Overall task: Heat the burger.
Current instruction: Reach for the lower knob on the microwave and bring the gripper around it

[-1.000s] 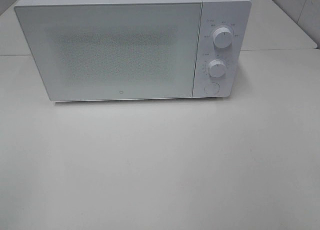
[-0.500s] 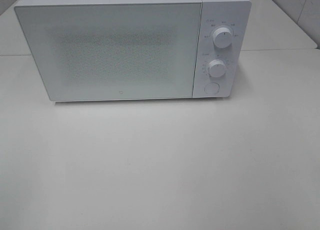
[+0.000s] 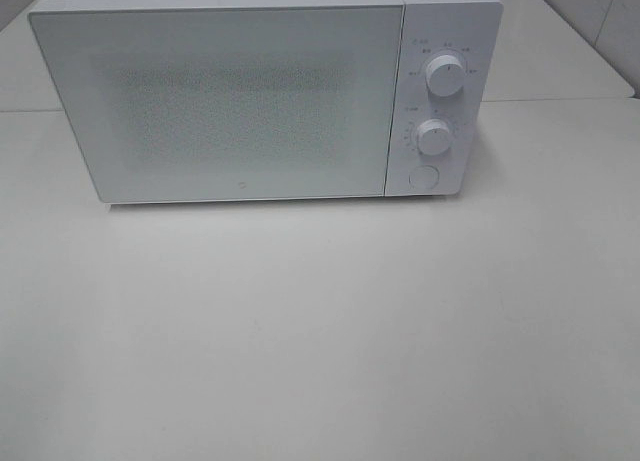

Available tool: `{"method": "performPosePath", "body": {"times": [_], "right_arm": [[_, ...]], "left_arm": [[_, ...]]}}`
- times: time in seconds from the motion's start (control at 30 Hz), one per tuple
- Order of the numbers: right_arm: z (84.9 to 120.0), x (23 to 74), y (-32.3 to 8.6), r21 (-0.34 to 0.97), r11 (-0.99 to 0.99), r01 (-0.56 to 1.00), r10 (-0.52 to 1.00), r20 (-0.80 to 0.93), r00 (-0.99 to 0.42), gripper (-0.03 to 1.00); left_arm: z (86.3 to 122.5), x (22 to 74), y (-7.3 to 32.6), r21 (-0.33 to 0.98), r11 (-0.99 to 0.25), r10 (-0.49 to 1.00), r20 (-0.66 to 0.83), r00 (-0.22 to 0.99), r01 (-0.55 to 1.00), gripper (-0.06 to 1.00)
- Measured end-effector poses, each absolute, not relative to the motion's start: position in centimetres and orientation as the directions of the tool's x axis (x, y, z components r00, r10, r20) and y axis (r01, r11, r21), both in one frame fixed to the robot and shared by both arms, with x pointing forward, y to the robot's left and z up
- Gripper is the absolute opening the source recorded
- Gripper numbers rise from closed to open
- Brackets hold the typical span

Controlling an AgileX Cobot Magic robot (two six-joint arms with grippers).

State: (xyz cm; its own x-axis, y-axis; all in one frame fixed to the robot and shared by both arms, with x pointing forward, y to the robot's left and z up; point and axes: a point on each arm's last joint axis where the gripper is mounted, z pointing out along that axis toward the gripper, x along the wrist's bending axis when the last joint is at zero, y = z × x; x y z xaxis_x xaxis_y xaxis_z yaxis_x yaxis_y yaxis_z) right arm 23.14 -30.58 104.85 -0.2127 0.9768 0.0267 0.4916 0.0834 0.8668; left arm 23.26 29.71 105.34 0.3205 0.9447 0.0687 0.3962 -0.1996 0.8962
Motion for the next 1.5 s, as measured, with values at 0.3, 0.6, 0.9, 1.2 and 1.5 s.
{"method": "performPosePath", "body": {"times": [0.3,0.6,0.9,1.2,1.5], "right_arm": [[105.5,25.1,-30.0,0.832,0.102,0.546,0.977,0.02,-0.214,0.58],[106.5,28.5,-28.9,0.829,0.112,0.549,0.975,0.015,-0.223,0.6],[106.8,32.3,-27.7,0.839,0.119,0.531,0.972,0.01,-0.233,0.63],[106.6,36.1,-26.6,0.866,0.134,0.482,0.968,-0.012,-0.249,0.69],[106.4,39.7,-25.3,0.912,0.116,0.393,0.963,-0.006,-0.27,0.69]], "left_arm": [[105.3,23.3,29.7,0.896,-0.199,0.945,0.067,0.322,0.396,0.0],[105.3,23.3,29.7,0.896,-0.198,0.944,0.066,0.322,0.396,0.0],[105.3,23.3,29.7,0.896,-0.198,0.944,0.066,0.322,0.396,0.0],[105.3,23.3,29.7,0.896,-0.198,0.944,0.066,0.322,0.396,0.0],[105.3,23.3,29.7,0.896,-0.198,0.944,0.066,0.322,0.396,0.0]]}}
